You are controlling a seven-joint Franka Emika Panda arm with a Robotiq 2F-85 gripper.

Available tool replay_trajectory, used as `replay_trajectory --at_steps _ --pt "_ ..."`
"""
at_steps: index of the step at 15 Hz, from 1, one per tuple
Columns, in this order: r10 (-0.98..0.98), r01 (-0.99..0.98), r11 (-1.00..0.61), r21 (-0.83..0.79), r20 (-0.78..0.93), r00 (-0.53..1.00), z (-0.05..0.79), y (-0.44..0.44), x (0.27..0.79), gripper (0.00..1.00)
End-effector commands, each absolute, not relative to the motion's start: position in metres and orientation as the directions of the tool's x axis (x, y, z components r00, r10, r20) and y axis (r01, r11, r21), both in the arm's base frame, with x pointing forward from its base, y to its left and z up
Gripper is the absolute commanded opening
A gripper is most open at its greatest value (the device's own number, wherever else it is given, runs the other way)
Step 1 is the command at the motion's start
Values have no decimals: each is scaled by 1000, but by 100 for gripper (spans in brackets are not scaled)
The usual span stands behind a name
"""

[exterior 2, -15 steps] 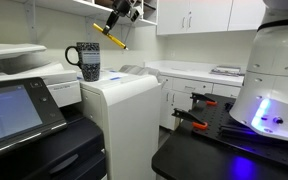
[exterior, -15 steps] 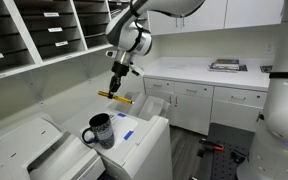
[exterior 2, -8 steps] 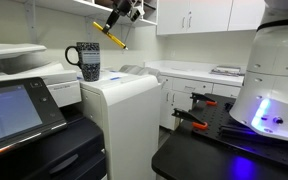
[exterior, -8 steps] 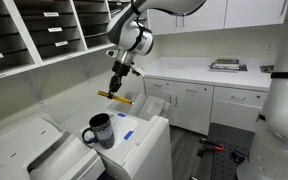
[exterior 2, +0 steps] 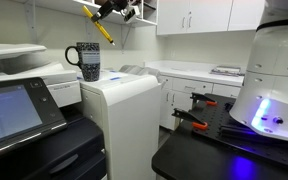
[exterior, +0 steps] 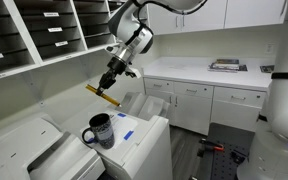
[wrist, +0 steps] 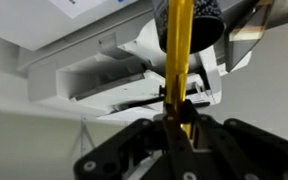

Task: Place the pen in the mug

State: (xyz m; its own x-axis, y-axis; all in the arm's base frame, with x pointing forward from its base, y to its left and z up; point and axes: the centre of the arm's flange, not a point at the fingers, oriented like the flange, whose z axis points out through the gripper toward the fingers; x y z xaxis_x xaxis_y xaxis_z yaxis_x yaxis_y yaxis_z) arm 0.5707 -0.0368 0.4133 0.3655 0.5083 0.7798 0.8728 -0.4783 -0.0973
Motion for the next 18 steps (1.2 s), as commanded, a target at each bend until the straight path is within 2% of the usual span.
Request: replay_trajectory --at_steps 1,9,17,18 --pt "442 911 -406 -66 858 260 417 -33 571 3" --pt "243 921 -378 -90 951 192 413 -6 572 3" --pt "259 927 -358 -114 942 215 373 18 575 3" --pt "266 921 -371 -117 937 226 371 17 575 39"
